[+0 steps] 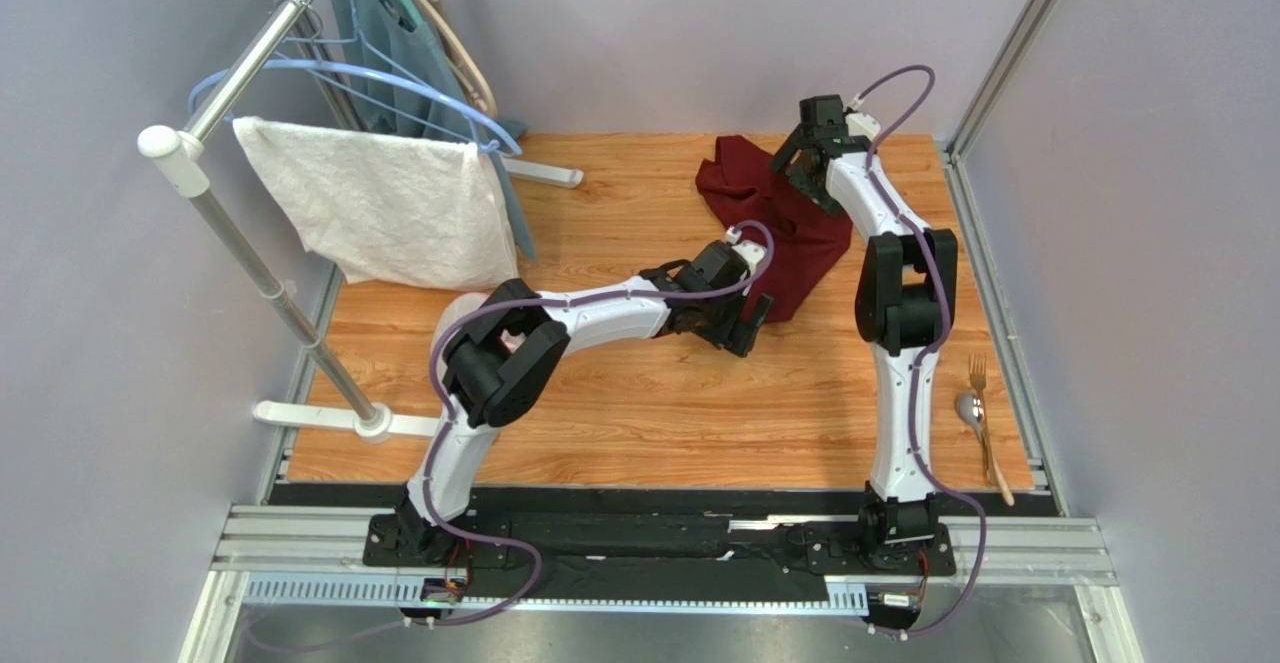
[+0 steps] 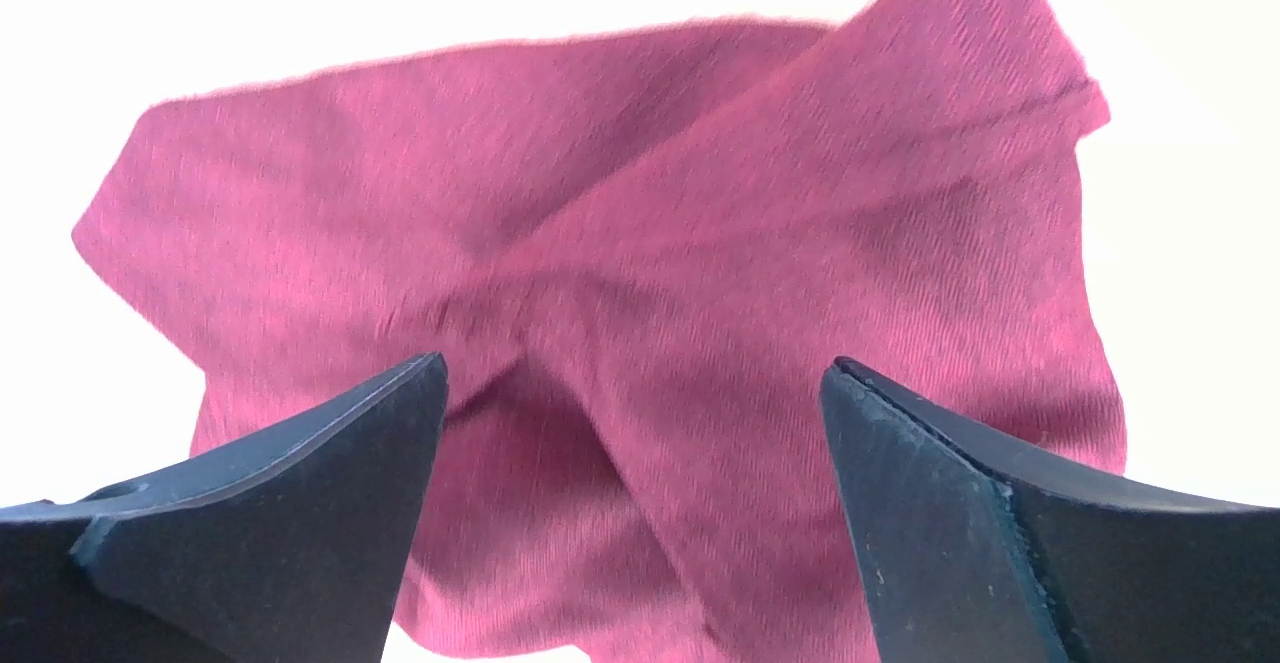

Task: Fold the napkin into a case and place the utensils inside
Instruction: Pick up the crumpled napkin from the corner of the board.

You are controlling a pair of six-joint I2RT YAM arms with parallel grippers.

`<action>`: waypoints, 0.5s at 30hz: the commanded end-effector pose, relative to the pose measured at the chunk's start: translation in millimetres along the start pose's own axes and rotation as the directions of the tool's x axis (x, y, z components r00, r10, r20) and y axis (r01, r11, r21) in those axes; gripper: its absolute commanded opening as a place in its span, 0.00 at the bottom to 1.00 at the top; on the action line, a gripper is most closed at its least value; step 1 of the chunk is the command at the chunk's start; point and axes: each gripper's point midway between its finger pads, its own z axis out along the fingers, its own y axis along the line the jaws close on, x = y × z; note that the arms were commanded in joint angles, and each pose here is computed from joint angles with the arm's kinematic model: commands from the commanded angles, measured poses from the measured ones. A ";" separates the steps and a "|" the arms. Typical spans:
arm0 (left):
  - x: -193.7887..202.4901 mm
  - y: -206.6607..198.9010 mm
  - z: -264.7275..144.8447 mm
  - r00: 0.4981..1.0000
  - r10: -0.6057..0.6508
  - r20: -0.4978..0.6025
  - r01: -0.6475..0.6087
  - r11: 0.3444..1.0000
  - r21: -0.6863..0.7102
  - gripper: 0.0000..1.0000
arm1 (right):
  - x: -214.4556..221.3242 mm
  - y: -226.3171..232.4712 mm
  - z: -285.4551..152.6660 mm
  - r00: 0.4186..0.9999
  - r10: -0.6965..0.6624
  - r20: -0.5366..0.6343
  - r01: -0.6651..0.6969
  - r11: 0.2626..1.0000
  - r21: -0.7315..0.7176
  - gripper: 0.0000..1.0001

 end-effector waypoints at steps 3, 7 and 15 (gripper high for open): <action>-21.0 -2.1 15.0 1.000 0.022 -0.003 -0.022 1.000 -0.016 0.89 | -36.5 18.6 21.4 0.986 0.146 0.081 -0.142 0.989 -0.049 1.00; -17.2 12.4 18.0 1.000 0.017 -0.019 -0.018 0.997 -0.071 0.56 | -44.9 28.5 35.1 0.982 0.173 0.077 -0.166 0.982 -0.090 0.94; -41.5 25.8 -65.4 0.996 0.089 0.022 -0.083 0.978 -0.192 0.00 | -78.8 39.1 -50.4 0.988 0.128 0.090 -0.110 0.976 -0.186 0.00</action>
